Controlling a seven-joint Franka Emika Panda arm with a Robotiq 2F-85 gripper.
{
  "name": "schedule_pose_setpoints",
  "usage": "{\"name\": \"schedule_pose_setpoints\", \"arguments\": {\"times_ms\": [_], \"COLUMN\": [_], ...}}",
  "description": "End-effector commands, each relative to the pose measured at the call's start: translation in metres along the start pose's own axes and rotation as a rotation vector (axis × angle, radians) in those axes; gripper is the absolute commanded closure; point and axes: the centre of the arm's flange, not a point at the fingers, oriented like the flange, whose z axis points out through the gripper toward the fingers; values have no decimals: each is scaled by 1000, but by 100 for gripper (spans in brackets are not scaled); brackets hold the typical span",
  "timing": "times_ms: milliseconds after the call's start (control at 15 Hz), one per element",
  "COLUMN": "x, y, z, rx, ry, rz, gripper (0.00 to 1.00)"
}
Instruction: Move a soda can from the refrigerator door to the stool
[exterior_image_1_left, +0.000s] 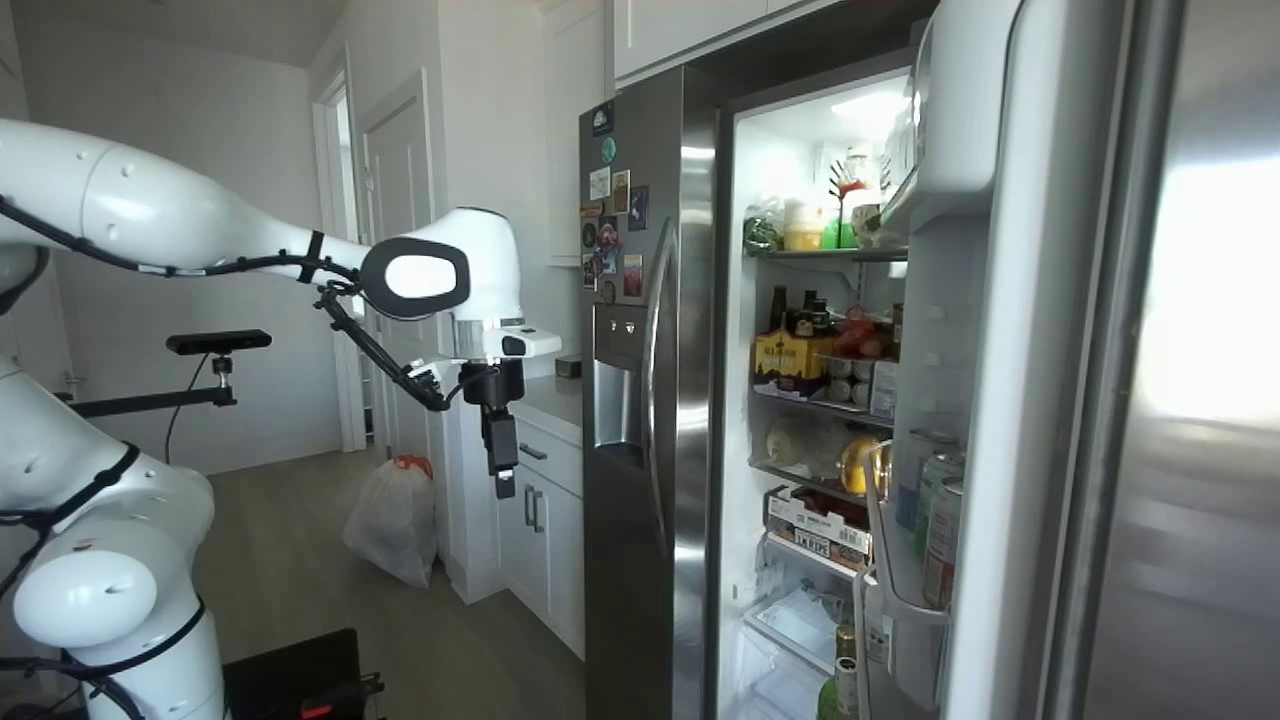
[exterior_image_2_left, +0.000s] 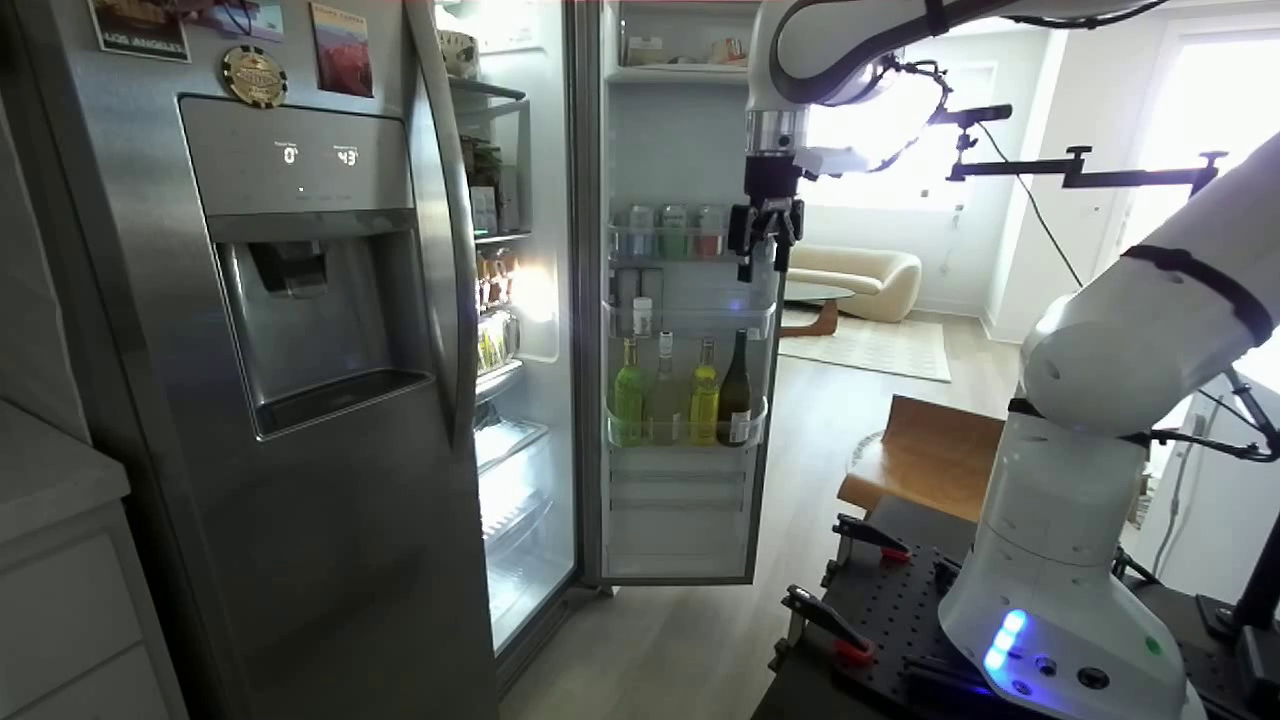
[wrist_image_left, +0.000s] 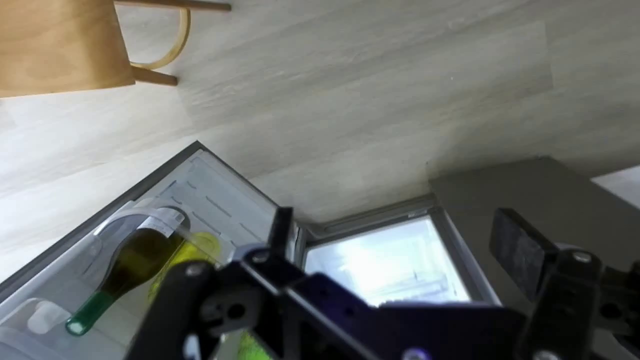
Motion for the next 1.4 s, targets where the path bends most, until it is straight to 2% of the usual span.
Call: {"name": "schedule_pose_setpoints", "arguments": {"times_ms": [0,467,733,1067,1333], "x": [27,66,88,112,125], "y": [10,40,58,87,111], "z": [-5,-14,-16,-15,-14], "rx": [7,-12,-69,-183,-259], "ry": [131,416,560,679,749], "rz": [158,452,609,772,845], "gripper": [0,0,0,0,0]}}
